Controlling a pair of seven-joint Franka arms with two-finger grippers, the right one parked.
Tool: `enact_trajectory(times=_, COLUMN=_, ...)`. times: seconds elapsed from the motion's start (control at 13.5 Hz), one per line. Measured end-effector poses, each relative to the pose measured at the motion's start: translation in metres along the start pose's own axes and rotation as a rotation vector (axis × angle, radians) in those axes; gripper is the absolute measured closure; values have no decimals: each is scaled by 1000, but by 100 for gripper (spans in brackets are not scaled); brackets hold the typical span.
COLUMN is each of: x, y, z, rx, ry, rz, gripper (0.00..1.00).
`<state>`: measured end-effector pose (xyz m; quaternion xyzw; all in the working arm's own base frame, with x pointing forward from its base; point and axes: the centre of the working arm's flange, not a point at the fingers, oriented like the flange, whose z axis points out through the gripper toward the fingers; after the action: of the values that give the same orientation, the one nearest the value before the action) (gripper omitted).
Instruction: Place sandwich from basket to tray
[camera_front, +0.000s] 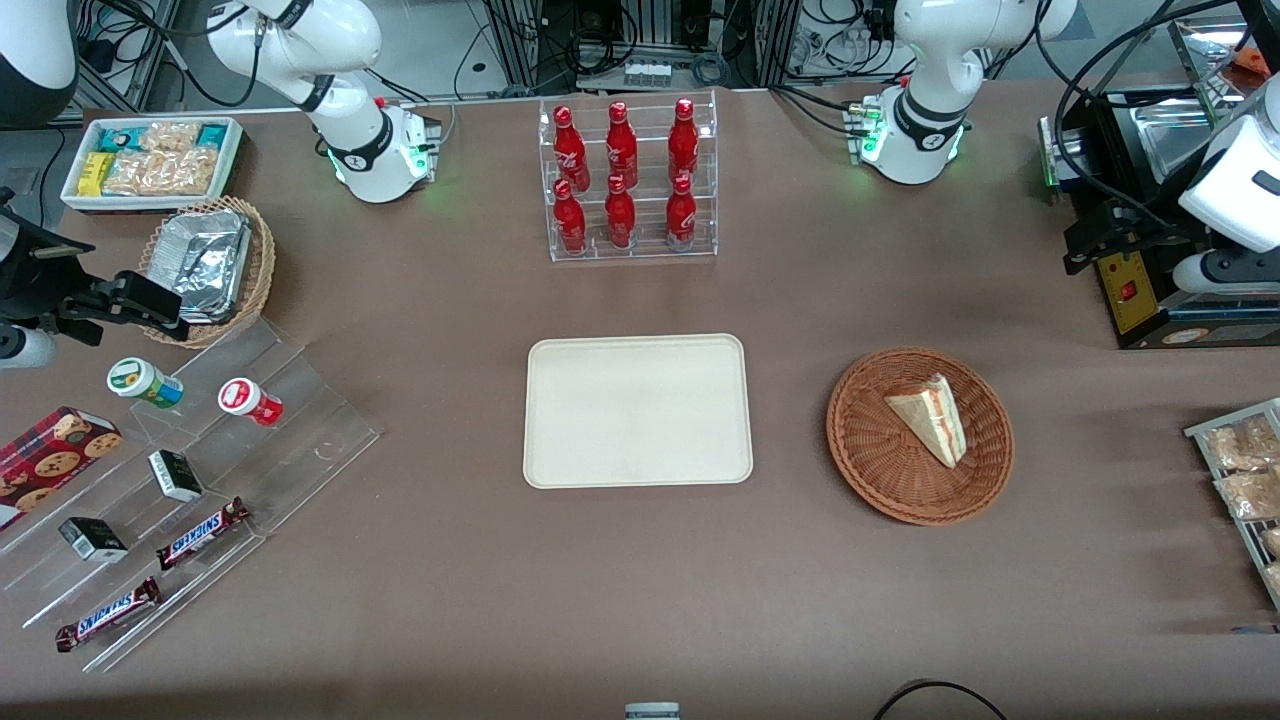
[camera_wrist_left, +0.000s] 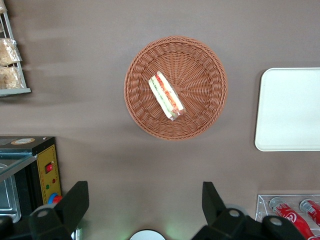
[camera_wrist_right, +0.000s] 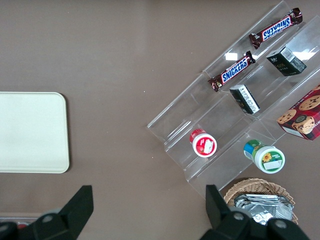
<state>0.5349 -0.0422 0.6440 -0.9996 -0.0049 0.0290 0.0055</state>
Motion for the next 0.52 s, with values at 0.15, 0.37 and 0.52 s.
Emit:
enact_trajectory(times=0.15, x=-1, y=0, z=0, rx=0, ry=-5, rz=0, gripper=0)
enact_trajectory(times=0.37, x=0, y=0, z=6, rx=2, ry=-22, rz=0, gripper=0)
enact_trajectory(times=0.52, x=2, y=-1, z=28, rx=7, ry=-68, rz=-2, gripper=0)
